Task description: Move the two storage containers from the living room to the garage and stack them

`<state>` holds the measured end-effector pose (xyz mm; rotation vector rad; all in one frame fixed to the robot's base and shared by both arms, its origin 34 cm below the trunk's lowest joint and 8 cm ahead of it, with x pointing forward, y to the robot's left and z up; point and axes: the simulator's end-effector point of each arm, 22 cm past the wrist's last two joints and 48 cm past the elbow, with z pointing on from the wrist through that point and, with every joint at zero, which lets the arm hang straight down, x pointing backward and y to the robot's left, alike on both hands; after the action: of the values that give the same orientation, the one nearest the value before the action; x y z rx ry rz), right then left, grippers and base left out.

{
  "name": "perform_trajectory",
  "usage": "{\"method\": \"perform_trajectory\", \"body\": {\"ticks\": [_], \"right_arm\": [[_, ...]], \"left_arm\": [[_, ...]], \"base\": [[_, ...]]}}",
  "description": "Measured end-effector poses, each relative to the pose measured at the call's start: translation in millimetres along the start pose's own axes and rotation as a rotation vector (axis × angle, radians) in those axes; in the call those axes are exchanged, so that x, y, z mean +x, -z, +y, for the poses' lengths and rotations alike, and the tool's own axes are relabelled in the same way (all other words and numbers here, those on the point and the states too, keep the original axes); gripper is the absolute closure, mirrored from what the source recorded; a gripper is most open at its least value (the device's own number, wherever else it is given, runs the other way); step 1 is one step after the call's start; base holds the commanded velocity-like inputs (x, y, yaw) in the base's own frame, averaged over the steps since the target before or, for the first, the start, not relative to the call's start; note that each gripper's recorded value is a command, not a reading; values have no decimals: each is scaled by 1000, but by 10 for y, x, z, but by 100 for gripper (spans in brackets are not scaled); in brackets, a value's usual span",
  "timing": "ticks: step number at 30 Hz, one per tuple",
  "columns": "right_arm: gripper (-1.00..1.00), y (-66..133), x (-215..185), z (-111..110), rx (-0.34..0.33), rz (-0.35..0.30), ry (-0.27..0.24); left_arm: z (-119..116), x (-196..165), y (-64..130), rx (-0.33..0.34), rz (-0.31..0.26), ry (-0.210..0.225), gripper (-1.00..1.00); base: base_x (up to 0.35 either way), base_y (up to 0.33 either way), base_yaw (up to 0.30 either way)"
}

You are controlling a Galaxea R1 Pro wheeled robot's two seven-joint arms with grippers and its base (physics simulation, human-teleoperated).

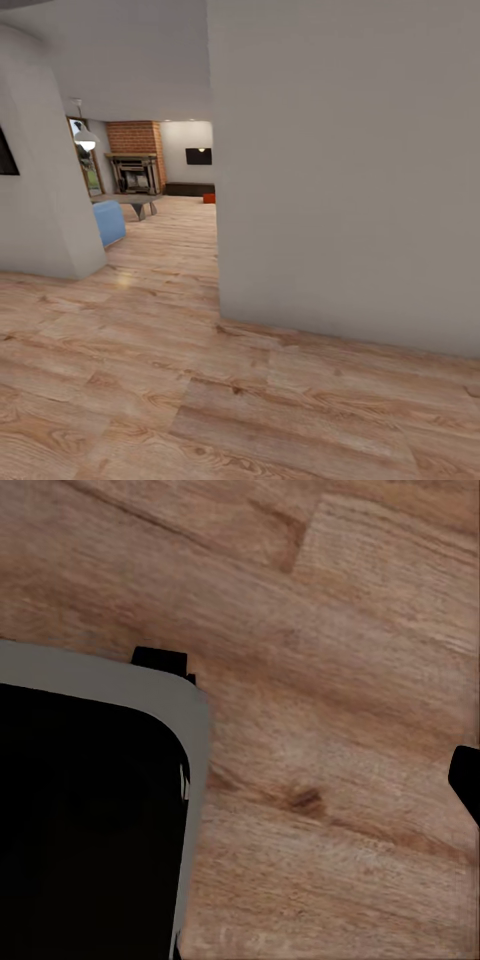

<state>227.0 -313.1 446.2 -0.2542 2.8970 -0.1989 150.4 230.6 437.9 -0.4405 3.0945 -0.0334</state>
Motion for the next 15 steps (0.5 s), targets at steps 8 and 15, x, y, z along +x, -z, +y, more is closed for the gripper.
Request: {"method": "perform_trajectory", "body": {"ticks": [8,15], "right_arm": [[-100,0,-1,0,0,0,0],[-100,0,4,0,0,1,0]], "left_arm": [[0,1,0,0,0,0,-100],[0,1,0,0,0,-1,-100]], "base": [[322,0,271],[322,0,270]]}}
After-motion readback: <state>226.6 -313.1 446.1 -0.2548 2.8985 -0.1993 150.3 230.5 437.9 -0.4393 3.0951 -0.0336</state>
